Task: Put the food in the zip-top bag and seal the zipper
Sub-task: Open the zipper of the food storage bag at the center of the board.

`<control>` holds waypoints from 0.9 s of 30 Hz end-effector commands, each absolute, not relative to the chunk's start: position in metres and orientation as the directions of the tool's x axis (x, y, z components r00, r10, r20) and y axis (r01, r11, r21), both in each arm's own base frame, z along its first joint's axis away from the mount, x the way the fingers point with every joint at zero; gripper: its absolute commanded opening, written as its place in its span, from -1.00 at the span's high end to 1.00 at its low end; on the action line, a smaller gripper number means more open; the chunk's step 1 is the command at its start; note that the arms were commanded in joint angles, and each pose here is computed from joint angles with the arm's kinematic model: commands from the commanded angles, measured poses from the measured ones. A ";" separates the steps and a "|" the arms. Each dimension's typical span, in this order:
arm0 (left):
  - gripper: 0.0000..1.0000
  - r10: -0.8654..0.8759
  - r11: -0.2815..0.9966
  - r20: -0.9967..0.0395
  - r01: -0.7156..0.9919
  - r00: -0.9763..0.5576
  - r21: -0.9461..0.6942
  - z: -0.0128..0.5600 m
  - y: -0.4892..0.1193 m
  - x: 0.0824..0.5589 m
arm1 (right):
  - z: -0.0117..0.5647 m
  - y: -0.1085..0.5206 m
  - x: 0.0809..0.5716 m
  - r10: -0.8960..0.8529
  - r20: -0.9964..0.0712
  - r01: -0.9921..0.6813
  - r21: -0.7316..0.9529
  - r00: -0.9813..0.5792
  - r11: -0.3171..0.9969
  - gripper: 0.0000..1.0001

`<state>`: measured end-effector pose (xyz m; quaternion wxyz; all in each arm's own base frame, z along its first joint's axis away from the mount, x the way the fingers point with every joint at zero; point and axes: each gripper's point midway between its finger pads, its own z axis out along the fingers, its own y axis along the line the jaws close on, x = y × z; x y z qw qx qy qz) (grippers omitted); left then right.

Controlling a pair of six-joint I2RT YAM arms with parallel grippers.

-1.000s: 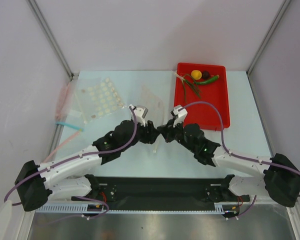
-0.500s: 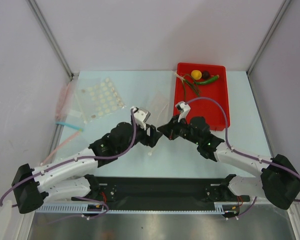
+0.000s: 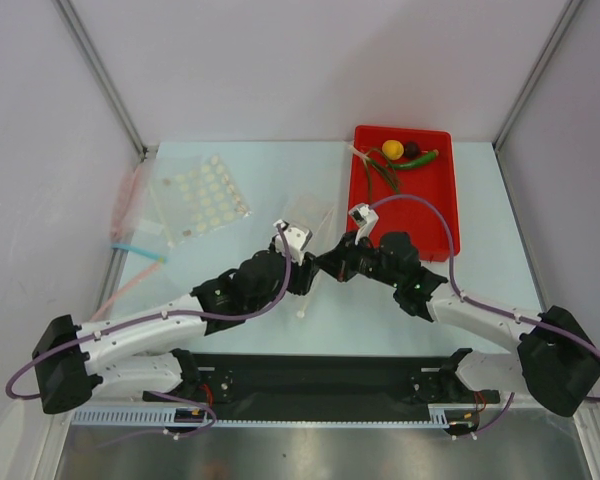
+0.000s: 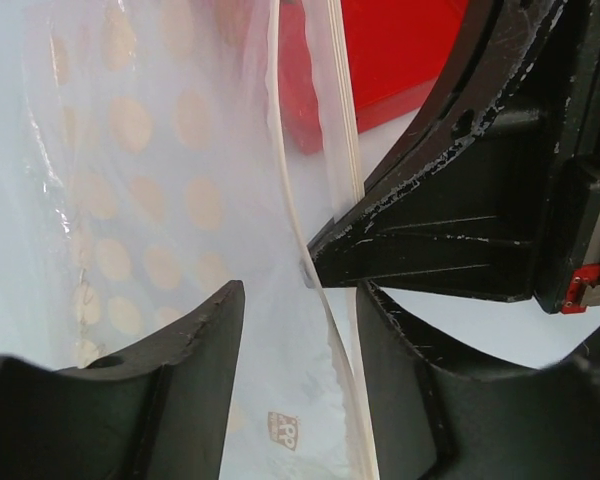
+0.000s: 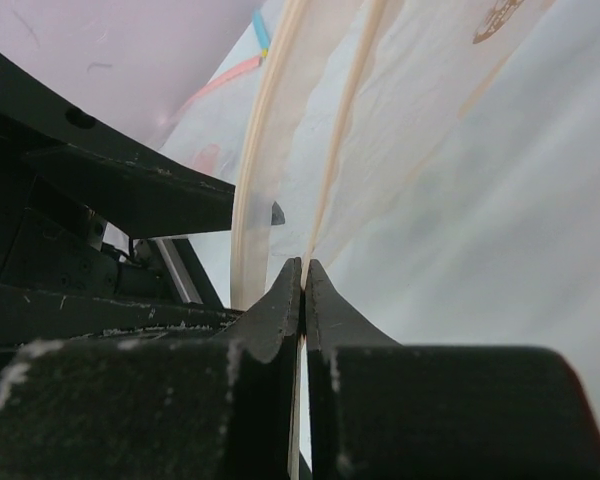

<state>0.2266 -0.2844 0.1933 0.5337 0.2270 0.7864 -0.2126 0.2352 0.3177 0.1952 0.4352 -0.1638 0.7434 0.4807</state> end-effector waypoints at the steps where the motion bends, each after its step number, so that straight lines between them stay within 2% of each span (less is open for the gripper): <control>1: -0.06 0.108 0.839 -0.950 0.540 -0.294 -0.072 0.212 -0.282 0.238 | 0.226 0.328 0.235 0.207 -0.823 -0.715 0.563 -0.528 0.414 1.00; 4: 0.23 0.112 0.844 -0.950 0.533 -0.291 -0.064 0.212 -0.281 0.240 | 0.224 0.328 0.236 0.203 -0.825 -0.714 0.561 -0.528 0.419 1.00; 5: 0.41 0.114 0.845 -0.950 0.530 -0.292 -0.062 0.210 -0.280 0.240 | 0.224 0.328 0.236 0.204 -0.824 -0.712 0.561 -0.528 0.422 1.00; 7: 0.63 0.118 0.846 -0.951 0.530 -0.287 -0.055 0.211 -0.279 0.240 | 0.221 0.326 0.240 0.204 -0.825 -0.703 0.558 -0.527 0.441 1.00; 8: 0.88 0.117 0.852 -0.951 0.522 -0.285 -0.052 0.211 -0.278 0.241 | 0.220 0.325 0.241 0.204 -0.826 -0.698 0.556 -0.526 0.450 1.00; 9: 0.99 0.119 0.855 -0.951 0.516 -0.285 -0.047 0.212 -0.275 0.241 | 0.216 0.324 0.244 0.207 -0.824 -0.687 0.556 -0.527 0.467 1.00; 13: 1.00 0.131 0.872 -0.948 0.488 -0.289 -0.028 0.211 -0.269 0.244 | 0.206 0.320 0.256 0.215 -0.823 -0.649 0.552 -0.527 0.524 1.00; 17: 0.99 0.145 0.907 -0.942 0.421 -0.303 0.005 0.211 -0.254 0.248 | 0.184 0.300 0.281 0.221 -0.805 -0.539 0.545 -0.550 0.642 0.98; 21: 0.99 0.129 0.936 -0.948 0.350 -0.291 0.020 0.221 -0.238 0.250 | 0.168 0.278 0.300 0.227 -0.803 -0.443 0.512 -0.551 0.736 0.85; 24: 0.99 0.125 0.946 -0.950 0.324 -0.286 0.027 0.227 -0.230 0.247 | 0.157 0.259 0.309 0.183 -0.818 -0.369 0.430 -0.546 0.824 0.62; 27: 1.00 0.137 0.946 -0.944 0.322 -0.300 0.035 0.230 -0.229 0.242 | 0.155 0.252 0.311 0.172 -0.828 -0.354 0.403 -0.533 0.844 0.25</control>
